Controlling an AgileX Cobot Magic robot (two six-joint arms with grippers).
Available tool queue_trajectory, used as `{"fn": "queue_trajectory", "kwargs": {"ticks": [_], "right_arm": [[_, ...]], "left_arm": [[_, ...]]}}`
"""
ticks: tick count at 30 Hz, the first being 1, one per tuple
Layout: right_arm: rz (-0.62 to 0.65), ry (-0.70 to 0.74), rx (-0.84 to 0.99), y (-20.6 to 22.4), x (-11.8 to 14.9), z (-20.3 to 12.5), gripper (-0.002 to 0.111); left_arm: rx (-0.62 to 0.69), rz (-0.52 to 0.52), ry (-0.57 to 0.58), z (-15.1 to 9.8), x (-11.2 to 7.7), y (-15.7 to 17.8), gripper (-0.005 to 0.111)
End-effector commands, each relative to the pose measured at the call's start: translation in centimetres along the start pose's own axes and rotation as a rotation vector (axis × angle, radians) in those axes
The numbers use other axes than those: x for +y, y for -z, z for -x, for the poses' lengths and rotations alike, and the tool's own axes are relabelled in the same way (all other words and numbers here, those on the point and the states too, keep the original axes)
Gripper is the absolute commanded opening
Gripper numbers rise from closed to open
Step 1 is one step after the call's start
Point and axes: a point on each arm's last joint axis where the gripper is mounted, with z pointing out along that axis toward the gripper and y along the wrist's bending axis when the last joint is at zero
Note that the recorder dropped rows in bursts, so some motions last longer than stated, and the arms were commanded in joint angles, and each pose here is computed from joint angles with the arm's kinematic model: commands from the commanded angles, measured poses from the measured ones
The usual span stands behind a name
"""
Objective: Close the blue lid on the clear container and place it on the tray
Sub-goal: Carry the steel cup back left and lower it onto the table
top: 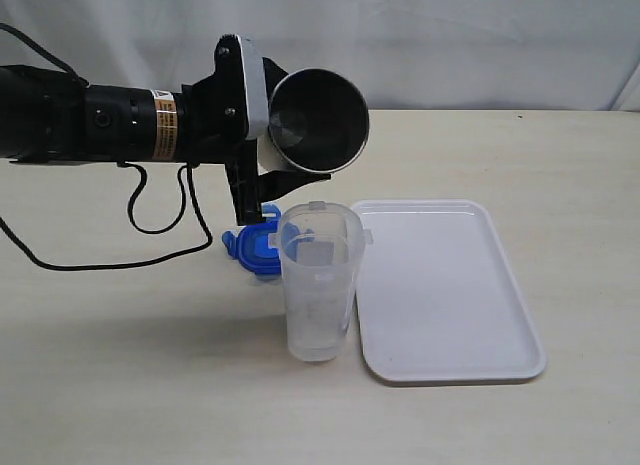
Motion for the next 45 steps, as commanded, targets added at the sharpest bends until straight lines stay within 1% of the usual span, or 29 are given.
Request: {"fn": "queue_trajectory", "kwargs": {"ticks": [1,2,3,4,5,6,8,9,10,11,12,14,16,19,25,30,33,38,42,45], "right_arm": [[-0.004,-0.003,-0.005,0.0,0.0,-0.1,0.005],[-0.004,-0.003,-0.005,0.0,0.0,-0.1,0.005],[-0.004,-0.003,-0.005,0.0,0.0,-0.1,0.005],[-0.004,-0.003,-0.005,0.0,0.0,-0.1,0.005],[-0.004,-0.003,-0.005,0.0,0.0,-0.1,0.005],[-0.004,-0.003,-0.005,0.0,0.0,-0.1,0.005],[-0.004,-0.003,-0.005,0.0,0.0,-0.1,0.005],[-0.004,-0.003,-0.005,0.0,0.0,-0.1,0.005],[-0.004,-0.003,-0.005,0.0,0.0,-0.1,0.005],[-0.004,-0.003,-0.005,0.0,0.0,-0.1,0.005],[-0.004,-0.003,-0.005,0.0,0.0,-0.1,0.005],[-0.004,-0.003,-0.005,0.0,0.0,-0.1,0.005],[-0.004,-0.003,-0.005,0.0,0.0,-0.1,0.005],[-0.004,-0.003,-0.005,0.0,0.0,-0.1,0.005],[-0.004,-0.003,-0.005,0.0,0.0,-0.1,0.005],[-0.004,-0.003,-0.005,0.0,0.0,-0.1,0.005],[-0.004,-0.003,-0.005,0.0,0.0,-0.1,0.005],[-0.004,-0.003,-0.005,0.0,0.0,-0.1,0.005],[-0.004,-0.003,-0.005,0.0,0.0,-0.1,0.005],[-0.004,-0.003,-0.005,0.0,0.0,-0.1,0.005]], "left_arm": [[-0.048,0.035,0.192,0.8,0.9,0.2,0.000],[-0.049,0.035,0.213,0.8,0.9,0.2,0.000],[-0.040,0.042,0.283,0.7,0.9,0.2,0.000],[-0.034,0.056,0.321,0.6,1.1,0.2,0.000],[-0.009,0.118,0.421,0.2,1.6,0.3,0.000],[0.004,0.152,0.465,-0.2,1.9,0.5,0.000],[-0.001,0.260,0.622,-1.8,3.3,1.5,0.000],[-0.005,0.292,0.665,-2.5,3.9,1.8,0.000],[-0.005,0.337,0.735,-3.8,4.7,2.2,0.000],[-0.009,0.366,0.775,-4.6,5.3,2.4,0.000],[-0.011,0.399,0.827,-6.0,6.2,2.6,0.000],[-0.010,0.433,0.887,-8.1,7.3,2.4,0.000],[0.000,0.461,0.898,-10.3,8.2,2.2,0.000],[0.013,0.506,0.925,-12.6,9.4,2.3,0.000],[-0.011,0.588,1.048,-17.2,11.2,3.1,0.000],[-0.001,0.619,1.027,-20.2,12.1,3.3,0.000],[-0.004,0.586,0.996,-21.1,11.9,2.6,0.000],[-0.031,0.555,0.953,-22.3,10.8,1.7,0.000],[-0.011,0.575,0.943,-23.3,10.2,1.5,0.000],[-0.008,0.614,0.930,-23.9,10.0,1.4,0.000]]}}
